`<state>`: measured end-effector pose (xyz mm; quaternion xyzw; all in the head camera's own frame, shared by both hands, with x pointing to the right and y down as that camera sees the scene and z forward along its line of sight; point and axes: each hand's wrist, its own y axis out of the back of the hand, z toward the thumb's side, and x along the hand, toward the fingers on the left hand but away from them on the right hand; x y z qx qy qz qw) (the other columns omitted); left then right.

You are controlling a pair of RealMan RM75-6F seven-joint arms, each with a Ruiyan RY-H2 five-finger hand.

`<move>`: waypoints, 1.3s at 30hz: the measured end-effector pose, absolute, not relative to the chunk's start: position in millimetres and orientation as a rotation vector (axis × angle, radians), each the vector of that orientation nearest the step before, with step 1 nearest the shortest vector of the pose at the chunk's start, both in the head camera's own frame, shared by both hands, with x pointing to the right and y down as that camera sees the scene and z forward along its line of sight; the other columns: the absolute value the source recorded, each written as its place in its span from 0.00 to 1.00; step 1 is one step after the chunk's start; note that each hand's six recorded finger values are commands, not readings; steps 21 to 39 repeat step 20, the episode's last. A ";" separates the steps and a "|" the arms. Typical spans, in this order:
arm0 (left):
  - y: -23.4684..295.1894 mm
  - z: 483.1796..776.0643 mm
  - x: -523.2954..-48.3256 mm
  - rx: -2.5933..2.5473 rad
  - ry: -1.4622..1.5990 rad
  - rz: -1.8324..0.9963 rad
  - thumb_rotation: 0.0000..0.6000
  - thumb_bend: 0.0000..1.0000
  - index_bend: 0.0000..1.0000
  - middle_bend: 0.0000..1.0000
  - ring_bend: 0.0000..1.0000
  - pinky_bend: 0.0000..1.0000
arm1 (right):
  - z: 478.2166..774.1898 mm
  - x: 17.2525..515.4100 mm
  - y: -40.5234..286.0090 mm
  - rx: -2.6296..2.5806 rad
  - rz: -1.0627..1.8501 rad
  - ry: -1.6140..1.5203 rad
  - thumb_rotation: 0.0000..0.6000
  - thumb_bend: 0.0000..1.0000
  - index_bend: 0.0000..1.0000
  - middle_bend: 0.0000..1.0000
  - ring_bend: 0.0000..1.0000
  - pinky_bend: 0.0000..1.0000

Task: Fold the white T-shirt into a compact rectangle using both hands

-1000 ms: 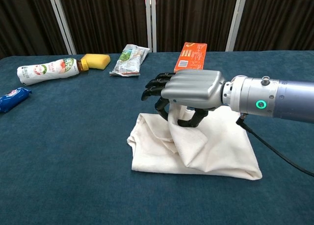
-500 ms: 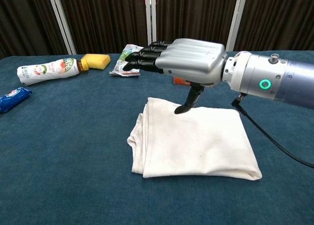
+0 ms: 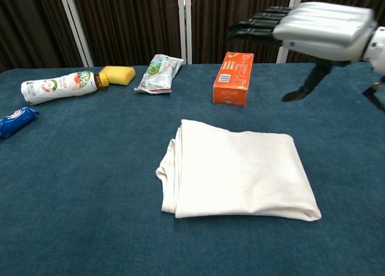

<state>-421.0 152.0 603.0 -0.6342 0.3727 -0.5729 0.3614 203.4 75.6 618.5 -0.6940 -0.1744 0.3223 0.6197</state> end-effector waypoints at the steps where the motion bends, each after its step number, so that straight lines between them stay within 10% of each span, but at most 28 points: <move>1: 152.4 602.2 -421.9 -1.626 0.967 -1.466 1.00 0.00 0.00 0.00 0.00 0.00 | 616.6 215.4 74.7 -1.590 0.765 -0.420 1.00 0.00 0.00 0.00 0.00 0.00; 20: 186.9 586.8 -447.3 -1.578 1.049 -1.407 1.00 0.00 0.00 0.00 0.00 0.00 | 578.3 407.0 163.7 -1.579 1.358 -0.971 1.00 0.00 0.00 0.00 0.00 0.00; 39: 186.9 586.8 -447.3 -1.578 1.049 -1.407 1.00 0.00 0.00 0.00 0.00 0.00 | 578.3 407.0 163.7 -1.579 1.358 -0.971 1.00 0.00 0.00 0.00 0.00 0.00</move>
